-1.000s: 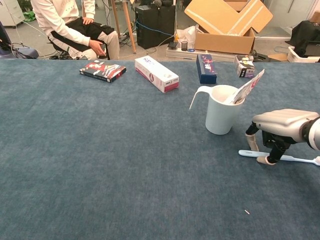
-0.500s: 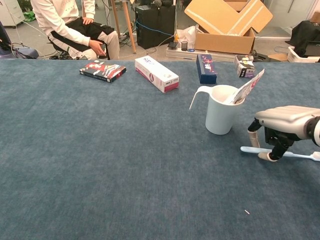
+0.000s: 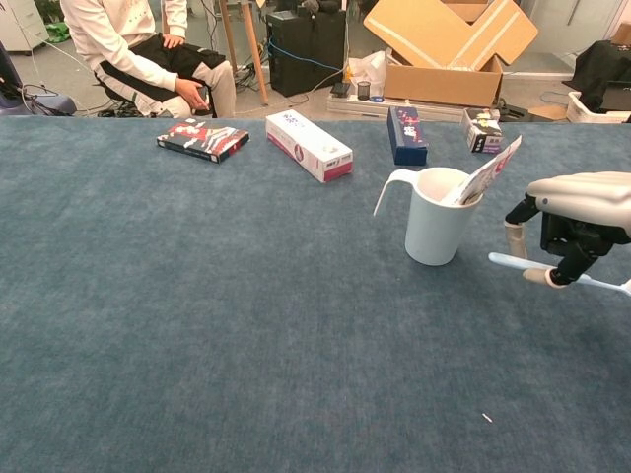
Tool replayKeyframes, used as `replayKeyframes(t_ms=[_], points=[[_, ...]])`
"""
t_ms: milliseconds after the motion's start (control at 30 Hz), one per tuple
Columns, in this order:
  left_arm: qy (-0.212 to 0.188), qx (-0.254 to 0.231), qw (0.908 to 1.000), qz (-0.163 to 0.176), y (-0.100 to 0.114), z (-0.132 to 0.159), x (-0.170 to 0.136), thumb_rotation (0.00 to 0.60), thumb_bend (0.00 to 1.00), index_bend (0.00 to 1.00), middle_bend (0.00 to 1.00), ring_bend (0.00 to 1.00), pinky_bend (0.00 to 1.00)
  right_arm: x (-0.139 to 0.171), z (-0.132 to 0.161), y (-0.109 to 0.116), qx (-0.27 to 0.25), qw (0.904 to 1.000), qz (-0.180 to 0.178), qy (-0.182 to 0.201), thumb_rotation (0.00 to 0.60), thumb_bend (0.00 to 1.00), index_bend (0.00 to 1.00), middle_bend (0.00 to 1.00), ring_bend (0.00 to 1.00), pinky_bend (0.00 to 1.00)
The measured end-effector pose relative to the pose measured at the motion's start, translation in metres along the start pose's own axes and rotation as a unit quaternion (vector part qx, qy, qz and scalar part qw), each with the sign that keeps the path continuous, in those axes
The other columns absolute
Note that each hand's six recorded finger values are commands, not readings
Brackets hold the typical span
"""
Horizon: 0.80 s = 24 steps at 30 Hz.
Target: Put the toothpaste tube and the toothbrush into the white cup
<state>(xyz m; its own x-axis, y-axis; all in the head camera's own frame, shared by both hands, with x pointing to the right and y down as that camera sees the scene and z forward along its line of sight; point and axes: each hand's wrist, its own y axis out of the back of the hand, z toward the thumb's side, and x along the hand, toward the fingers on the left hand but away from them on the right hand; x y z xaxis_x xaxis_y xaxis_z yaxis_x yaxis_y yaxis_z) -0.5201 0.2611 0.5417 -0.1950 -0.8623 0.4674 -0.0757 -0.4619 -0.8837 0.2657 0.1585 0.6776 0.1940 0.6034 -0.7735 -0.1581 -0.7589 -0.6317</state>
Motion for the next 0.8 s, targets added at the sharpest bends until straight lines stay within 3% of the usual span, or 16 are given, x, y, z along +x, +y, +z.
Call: replayKeyframes(t_ms=[400, 800], points=[[-0.001, 0.001, 1.0, 0.002, 0.001, 0.001, -0.001, 0.6, 0.0, 0.22, 0.41, 0.25, 0.25, 0.028, 0.017, 0.025, -0.033, 0.9986, -0.014, 0.039, 0.6, 0.34, 0.59, 1.0, 1.0, 1.0], [-0.002, 0.002, 1.0, 0.0, 0.0, 0.001, 0.0, 0.6, 0.0, 0.22, 0.41, 0.25, 0.25, 0.058, 0.061, 0.062, -0.07, 0.9903, -0.02, 0.118, 0.6, 0.34, 0.6, 1.0, 1.0, 1.0]])
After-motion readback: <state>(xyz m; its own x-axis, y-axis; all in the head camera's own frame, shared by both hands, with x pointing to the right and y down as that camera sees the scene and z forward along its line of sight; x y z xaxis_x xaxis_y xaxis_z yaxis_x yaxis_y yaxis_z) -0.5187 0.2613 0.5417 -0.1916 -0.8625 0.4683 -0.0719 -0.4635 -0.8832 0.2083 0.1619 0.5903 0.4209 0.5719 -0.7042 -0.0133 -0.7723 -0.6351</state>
